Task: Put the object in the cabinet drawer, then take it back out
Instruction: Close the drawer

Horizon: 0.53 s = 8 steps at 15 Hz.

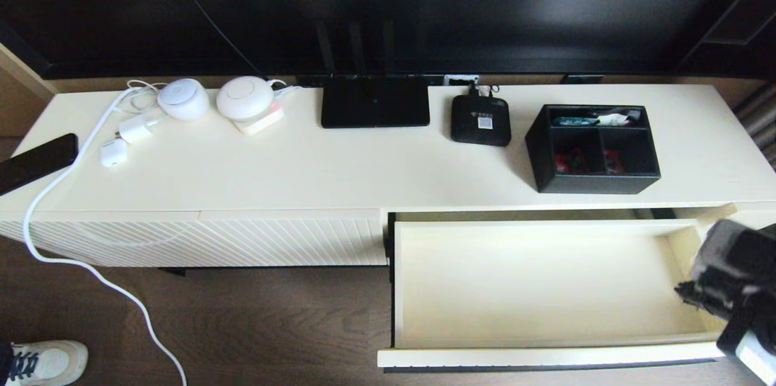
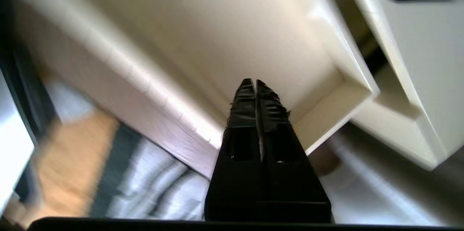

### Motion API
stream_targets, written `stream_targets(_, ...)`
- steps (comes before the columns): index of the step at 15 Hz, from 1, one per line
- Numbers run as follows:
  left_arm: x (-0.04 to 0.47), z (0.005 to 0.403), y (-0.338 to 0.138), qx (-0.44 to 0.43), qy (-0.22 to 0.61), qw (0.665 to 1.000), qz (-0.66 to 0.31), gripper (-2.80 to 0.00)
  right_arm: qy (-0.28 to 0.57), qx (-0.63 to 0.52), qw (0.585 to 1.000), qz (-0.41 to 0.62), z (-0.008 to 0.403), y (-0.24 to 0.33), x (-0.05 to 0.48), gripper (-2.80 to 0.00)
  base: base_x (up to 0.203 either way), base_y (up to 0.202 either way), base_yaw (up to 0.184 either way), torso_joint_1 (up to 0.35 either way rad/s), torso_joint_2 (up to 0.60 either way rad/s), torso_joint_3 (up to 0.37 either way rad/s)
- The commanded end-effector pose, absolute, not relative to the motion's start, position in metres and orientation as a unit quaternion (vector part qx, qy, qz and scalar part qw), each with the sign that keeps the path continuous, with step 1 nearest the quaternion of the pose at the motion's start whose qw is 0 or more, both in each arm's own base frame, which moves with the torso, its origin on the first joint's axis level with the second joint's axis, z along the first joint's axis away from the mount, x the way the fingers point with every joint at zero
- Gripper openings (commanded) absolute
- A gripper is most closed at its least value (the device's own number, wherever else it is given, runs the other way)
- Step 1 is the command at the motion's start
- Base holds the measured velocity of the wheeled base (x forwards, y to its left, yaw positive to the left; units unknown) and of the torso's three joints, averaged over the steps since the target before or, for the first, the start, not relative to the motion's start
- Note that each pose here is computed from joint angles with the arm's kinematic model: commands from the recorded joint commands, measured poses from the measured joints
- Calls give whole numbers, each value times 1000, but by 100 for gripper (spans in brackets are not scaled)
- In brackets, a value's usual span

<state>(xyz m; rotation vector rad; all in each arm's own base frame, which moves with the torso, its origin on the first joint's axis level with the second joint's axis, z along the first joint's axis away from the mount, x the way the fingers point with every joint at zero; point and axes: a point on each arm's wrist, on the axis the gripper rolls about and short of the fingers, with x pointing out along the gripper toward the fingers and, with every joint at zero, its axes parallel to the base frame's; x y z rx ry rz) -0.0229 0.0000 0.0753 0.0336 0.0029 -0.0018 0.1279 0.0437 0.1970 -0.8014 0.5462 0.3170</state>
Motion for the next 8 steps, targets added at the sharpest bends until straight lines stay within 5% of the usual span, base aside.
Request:
stream_targets(1, -23, 75, 0, 17, 2, 1000, -1, -280, 256, -472, 817, 209, 164, 42, 105, -280, 0, 0, 0, 0, 0, 0)
stream_targets(8, -23, 75, 0, 17, 2, 1000, -1, -280, 319, -526, 733, 292, 85, 57, 112, -280, 0, 0, 0, 0, 0, 0)
